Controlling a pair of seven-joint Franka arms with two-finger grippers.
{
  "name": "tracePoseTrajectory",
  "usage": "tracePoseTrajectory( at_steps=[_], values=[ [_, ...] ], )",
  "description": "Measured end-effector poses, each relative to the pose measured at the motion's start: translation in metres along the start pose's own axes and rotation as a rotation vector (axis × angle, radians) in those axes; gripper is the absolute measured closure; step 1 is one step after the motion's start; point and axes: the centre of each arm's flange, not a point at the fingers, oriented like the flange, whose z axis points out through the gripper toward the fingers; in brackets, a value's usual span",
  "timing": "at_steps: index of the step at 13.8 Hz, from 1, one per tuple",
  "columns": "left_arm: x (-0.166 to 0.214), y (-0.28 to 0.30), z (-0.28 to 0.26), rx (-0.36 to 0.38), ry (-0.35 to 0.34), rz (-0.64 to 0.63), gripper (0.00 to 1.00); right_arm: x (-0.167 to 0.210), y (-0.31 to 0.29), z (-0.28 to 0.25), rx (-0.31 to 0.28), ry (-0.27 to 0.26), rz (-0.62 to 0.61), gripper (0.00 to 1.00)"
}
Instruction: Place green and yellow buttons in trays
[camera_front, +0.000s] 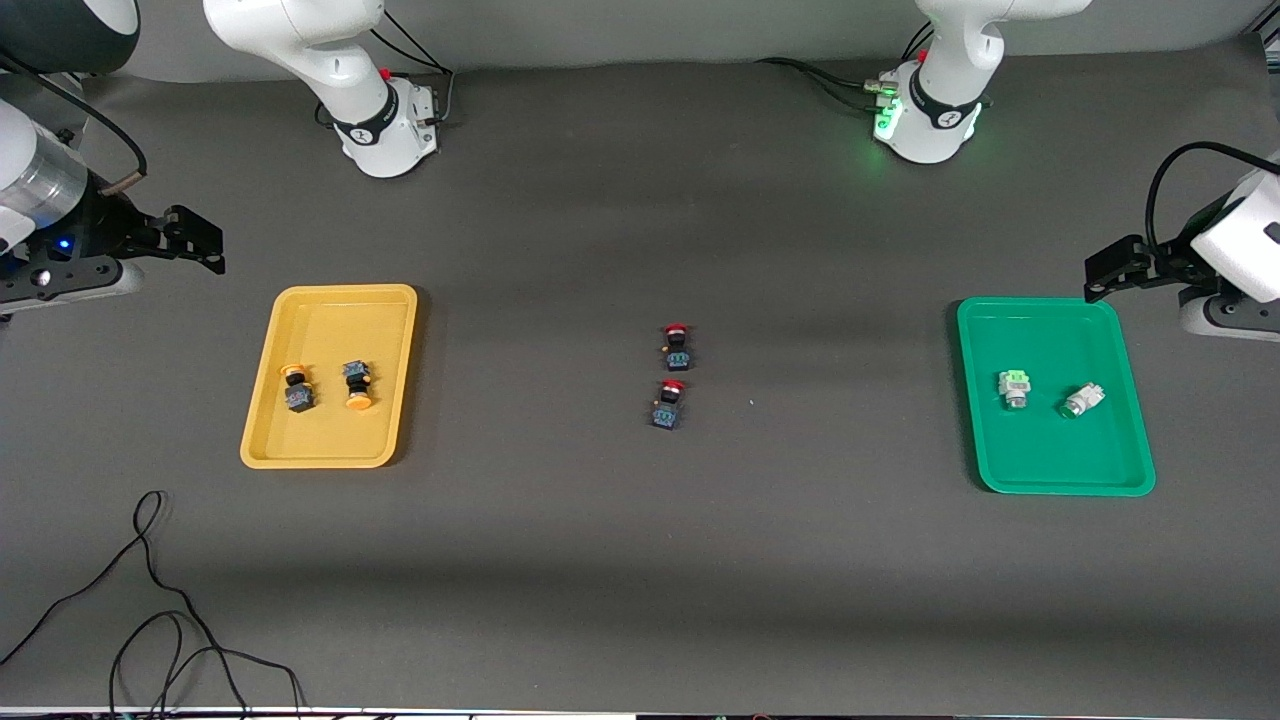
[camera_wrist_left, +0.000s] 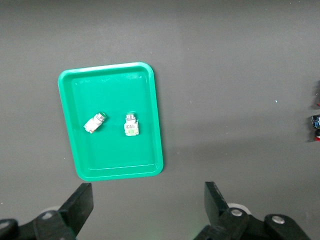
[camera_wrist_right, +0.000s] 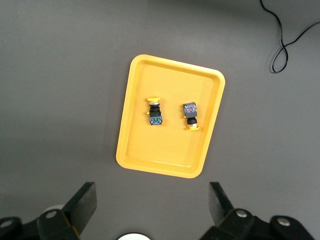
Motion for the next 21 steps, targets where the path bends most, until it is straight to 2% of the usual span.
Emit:
tracePoseTrajectory(
  at_steps=[10, 21],
  values=[
    [0.000, 0.000, 0.000, -0.001, 0.000, 0.000, 0.01, 0.001, -0.001, 0.001, -0.001, -0.001, -0.002, 0.00],
    [0.000, 0.000, 0.001, -0.002, -0.002, 0.000, 0.01, 0.021, 0.001, -0.009, 0.027, 0.041, 0.053, 0.00]
  ],
)
